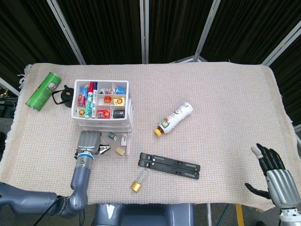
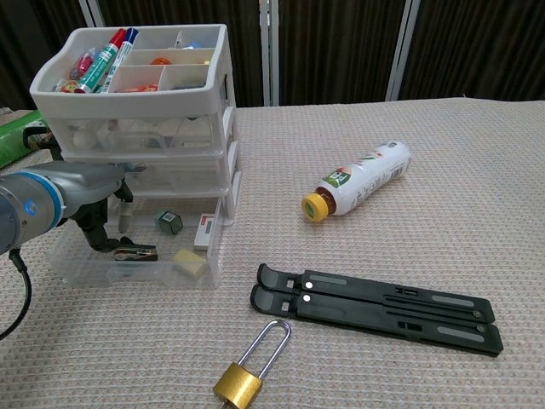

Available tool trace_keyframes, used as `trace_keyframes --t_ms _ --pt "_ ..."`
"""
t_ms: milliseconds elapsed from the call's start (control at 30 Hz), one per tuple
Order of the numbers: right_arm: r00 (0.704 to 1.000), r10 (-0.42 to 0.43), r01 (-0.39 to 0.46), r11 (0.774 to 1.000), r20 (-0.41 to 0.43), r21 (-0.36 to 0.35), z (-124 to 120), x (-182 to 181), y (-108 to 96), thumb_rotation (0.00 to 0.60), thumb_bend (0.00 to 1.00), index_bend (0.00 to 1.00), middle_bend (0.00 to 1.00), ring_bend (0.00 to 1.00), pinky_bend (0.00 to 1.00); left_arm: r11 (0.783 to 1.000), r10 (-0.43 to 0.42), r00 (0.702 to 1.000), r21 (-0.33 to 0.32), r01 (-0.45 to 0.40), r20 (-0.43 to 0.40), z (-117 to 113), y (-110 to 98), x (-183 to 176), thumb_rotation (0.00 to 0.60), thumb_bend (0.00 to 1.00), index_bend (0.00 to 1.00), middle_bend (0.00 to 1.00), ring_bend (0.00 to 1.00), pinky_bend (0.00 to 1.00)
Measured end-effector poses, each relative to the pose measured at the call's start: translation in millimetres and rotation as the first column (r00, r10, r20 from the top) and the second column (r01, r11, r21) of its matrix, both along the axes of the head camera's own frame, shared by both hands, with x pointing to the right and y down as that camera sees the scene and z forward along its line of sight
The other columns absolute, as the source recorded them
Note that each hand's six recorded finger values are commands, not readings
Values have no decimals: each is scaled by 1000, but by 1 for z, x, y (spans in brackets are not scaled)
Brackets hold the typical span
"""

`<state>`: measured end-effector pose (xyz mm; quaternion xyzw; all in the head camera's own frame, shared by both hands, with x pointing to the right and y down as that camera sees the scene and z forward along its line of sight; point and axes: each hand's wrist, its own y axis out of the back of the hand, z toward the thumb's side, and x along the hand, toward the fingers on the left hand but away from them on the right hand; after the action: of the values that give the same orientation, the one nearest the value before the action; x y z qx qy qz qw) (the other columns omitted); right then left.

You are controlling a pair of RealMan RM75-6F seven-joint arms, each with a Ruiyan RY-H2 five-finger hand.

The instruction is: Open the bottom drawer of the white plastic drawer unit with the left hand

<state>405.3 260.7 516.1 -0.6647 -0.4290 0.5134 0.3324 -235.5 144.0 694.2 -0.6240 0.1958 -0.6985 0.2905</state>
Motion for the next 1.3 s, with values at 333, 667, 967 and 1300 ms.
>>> trace_keyframes --t_ms 333,667,967,1300 --pt "1000 0 0 1000 3 4 0 0 0 600 0 0 0 0 0 1000 -5 1000 -10 5 -8 6 1 4 600 391 502 947 923 733" --pt "1000 1 -1 1000 -2 5 0 1 0 600 0 0 0 0 0 1000 -8 1000 -15 7 -14 9 2 6 600 391 547 947 923 733" --pt "1000 1 -1 1000 1 10 -1 0 0 600 0 0 0 0 0 1000 -2 1000 -21 2 -8 10 4 6 600 405 548 947 924 733" --pt "1000 5 -5 1000 3 17 -2 0 0 600 0 0 0 0 0 1000 0 1000 -31 -1 -11 10 4 5 600 520 572 947 923 733"
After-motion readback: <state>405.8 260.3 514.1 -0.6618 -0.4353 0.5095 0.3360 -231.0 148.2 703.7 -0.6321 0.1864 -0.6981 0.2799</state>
